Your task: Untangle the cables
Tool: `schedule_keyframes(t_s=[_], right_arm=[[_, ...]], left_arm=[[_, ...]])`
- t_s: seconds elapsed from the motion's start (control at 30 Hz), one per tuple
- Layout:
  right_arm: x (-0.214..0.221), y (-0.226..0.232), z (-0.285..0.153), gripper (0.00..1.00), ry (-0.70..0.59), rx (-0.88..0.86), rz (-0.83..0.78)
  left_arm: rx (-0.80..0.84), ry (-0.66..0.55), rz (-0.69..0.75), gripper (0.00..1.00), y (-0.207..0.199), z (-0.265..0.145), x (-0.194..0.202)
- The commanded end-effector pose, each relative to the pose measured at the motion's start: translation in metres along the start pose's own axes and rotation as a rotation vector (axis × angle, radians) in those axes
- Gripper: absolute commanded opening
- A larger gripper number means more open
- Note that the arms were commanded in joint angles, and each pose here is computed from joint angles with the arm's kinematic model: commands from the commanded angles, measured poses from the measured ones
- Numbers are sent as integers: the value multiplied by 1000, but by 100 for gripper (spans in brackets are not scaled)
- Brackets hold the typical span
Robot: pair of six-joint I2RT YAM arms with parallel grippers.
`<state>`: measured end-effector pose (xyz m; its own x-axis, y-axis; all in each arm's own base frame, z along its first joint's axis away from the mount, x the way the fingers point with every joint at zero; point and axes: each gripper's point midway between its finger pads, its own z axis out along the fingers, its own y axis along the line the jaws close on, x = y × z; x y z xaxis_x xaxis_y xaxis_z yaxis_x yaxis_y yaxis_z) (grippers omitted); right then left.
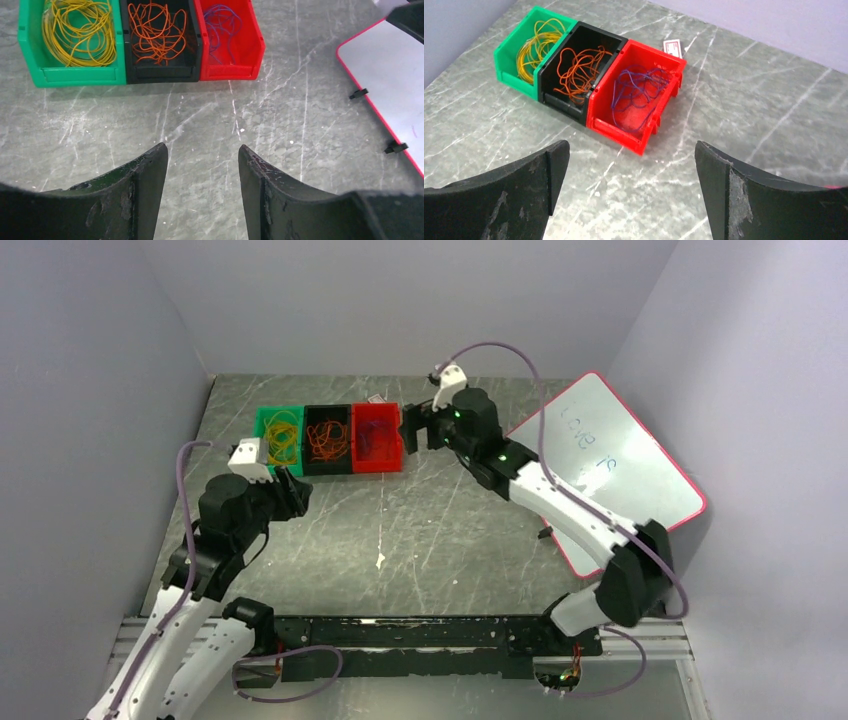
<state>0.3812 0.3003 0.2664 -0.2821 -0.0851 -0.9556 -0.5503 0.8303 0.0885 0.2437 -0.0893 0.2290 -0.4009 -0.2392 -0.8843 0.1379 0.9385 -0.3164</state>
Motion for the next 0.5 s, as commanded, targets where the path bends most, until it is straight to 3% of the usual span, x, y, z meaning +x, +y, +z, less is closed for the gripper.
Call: schedule_keyframes(t_s=[0.0, 0.2, 0.47], right_arm=[[-7, -10, -46, 100, -29, 49, 24], [3, -24, -111, 100, -68, 102, 76], [72, -47, -174, 100, -8, 209, 206]], left_arm=[[77, -69, -59, 59, -15, -6, -10], [90, -121, -70, 61, -15, -14, -17], [-4, -198, -132, 68, 3, -33, -27]])
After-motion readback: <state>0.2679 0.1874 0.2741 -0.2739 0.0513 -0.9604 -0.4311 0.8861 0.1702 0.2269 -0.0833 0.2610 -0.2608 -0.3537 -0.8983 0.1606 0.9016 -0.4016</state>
